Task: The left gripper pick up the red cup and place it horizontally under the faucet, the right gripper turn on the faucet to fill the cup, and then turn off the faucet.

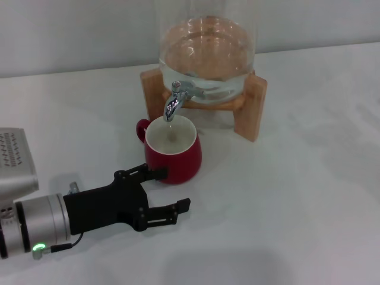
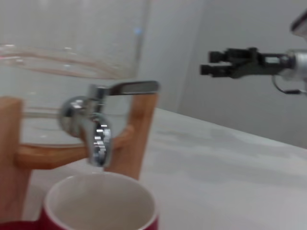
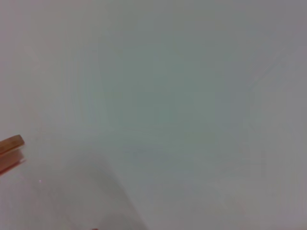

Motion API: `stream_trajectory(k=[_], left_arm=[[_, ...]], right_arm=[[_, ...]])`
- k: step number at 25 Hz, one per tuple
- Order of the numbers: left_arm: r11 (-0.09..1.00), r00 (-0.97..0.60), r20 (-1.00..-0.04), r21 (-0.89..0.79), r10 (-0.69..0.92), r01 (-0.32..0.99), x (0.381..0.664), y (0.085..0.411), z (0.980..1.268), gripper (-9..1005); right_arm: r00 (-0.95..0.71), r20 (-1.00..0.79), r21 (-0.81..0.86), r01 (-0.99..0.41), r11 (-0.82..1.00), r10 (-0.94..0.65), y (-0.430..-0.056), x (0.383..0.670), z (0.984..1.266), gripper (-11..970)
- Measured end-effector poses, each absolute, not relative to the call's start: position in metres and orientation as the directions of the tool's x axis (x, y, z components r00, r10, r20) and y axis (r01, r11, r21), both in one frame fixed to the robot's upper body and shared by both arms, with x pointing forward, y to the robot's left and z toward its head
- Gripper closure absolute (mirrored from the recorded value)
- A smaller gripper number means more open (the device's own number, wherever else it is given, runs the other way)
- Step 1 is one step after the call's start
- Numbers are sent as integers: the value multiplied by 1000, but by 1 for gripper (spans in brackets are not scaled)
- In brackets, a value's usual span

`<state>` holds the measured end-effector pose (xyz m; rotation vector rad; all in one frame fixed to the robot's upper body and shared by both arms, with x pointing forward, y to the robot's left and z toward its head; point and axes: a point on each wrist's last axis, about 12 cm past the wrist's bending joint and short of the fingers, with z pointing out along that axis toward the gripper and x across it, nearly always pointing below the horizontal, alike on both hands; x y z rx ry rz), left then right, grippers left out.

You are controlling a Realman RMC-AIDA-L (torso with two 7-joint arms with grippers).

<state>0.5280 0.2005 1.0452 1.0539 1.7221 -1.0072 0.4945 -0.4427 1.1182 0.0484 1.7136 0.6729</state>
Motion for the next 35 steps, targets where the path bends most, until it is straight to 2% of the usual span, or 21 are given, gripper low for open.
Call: stream_trajectory(k=[7, 14, 20, 28, 35], left_arm=[[333, -215, -952, -136, 215, 933, 523, 211, 1055, 112], [346, -124, -991, -96, 58, 933, 511, 225, 1090, 112], [449, -69, -995, -91, -65, 889, 497, 258, 1110, 112], [577, -128, -957, -262, -262, 774, 477, 317, 1110, 113], [662, -105, -940, -306, -325, 684, 464, 345, 1104, 115]], right_arm=[[-265, -885, 456, -322, 830, 384, -444, 493, 1119, 194], [-266, -883, 460, -315, 830, 388, -445, 492, 1117, 193], [-263, -879, 466, -305, 831, 397, -448, 488, 1116, 193], [-261, -887, 455, -355, 817, 380, -440, 487, 1118, 193], [-273, -900, 434, -468, 770, 341, -421, 489, 1121, 195]])
